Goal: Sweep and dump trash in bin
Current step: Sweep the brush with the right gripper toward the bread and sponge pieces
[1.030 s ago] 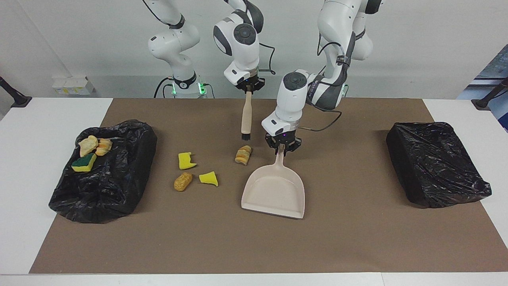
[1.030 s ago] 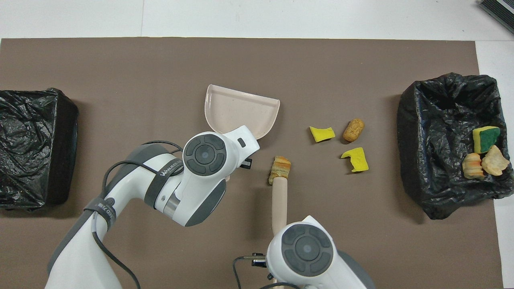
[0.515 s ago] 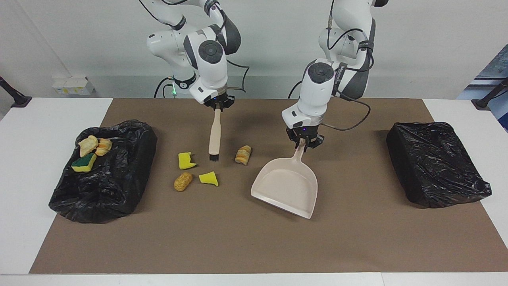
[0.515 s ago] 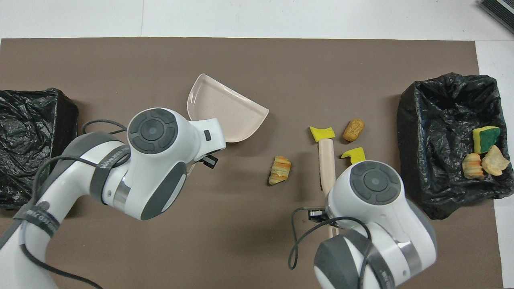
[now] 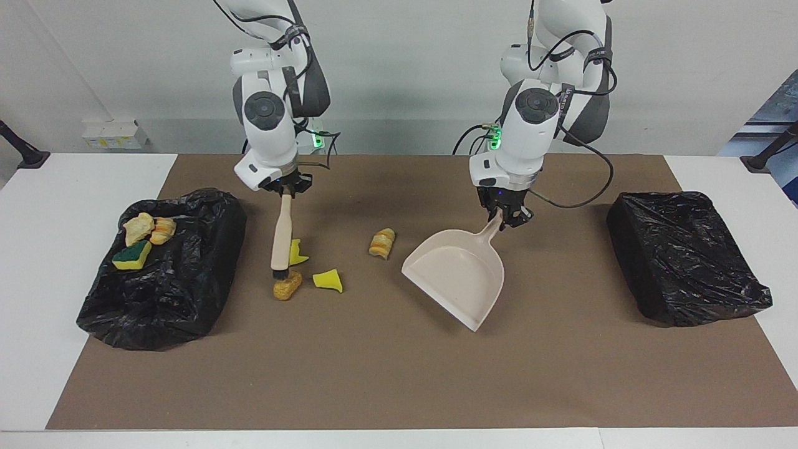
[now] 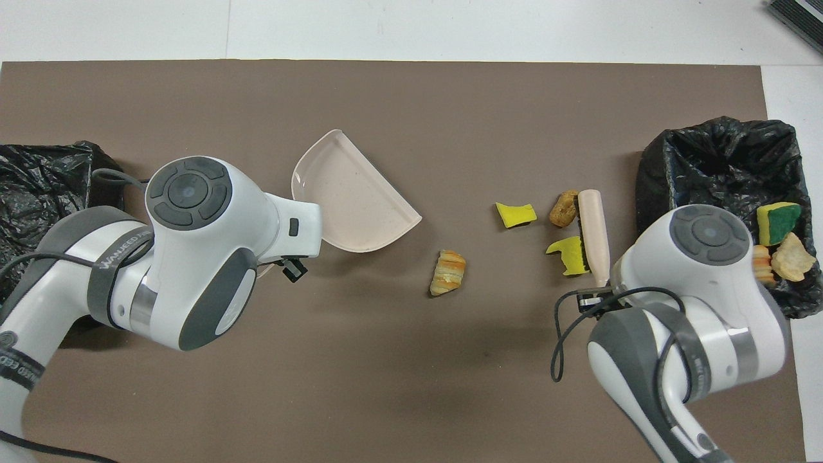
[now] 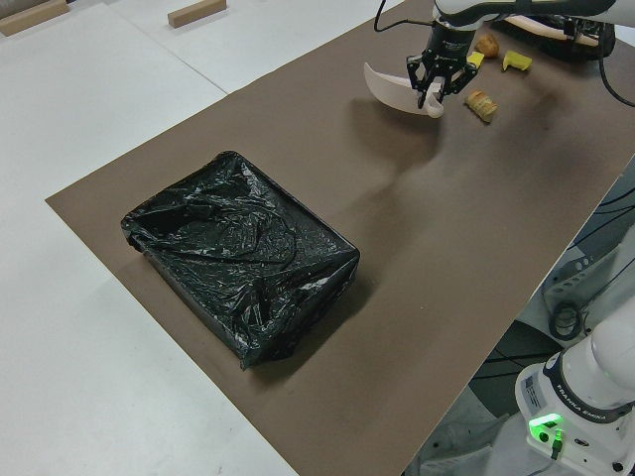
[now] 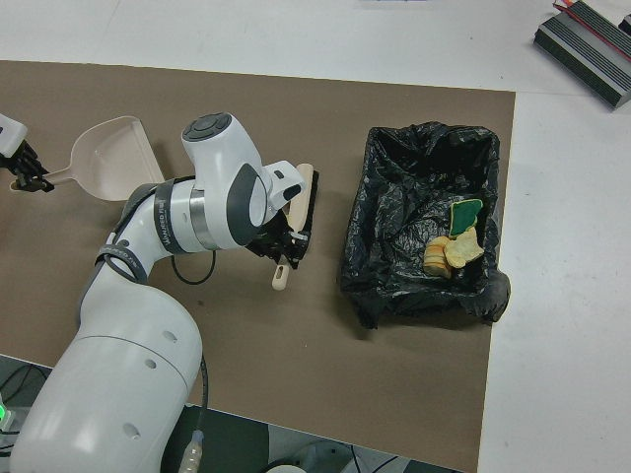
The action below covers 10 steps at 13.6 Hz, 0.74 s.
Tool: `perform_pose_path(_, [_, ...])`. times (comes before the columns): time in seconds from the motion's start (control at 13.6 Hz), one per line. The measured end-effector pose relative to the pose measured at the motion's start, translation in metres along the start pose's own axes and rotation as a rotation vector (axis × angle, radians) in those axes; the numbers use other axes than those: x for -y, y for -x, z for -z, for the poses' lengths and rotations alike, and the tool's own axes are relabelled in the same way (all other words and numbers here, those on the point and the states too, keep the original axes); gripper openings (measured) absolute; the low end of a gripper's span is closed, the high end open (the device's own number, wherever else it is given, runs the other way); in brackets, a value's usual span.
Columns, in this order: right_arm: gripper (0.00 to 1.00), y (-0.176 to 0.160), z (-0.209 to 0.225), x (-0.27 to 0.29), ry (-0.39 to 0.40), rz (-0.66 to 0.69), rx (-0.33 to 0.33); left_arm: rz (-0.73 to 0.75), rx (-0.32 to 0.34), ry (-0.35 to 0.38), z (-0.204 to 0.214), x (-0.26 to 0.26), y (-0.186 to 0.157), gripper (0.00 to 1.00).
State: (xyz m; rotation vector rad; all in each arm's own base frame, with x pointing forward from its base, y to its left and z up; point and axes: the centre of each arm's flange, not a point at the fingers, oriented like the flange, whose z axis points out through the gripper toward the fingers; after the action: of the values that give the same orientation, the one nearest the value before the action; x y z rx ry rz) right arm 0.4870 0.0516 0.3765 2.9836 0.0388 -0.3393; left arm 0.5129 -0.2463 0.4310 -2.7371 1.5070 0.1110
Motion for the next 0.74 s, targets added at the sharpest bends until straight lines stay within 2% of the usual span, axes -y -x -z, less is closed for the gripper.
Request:
perform_pose_path(0.37, [0.26, -0.02, -0.035, -0.001, -0.008, 0.025, -0.007, -0.095, 0.056, -0.006, -0.017, -0.011, 0.018, 0.31])
perform_pose_path(0.74, [0.26, -0.022, -0.04, 0.034, 0.003, 0.092, -0.018, -0.182, 0.088, 0.019, -0.034, -0.03, 0.038, 0.31])
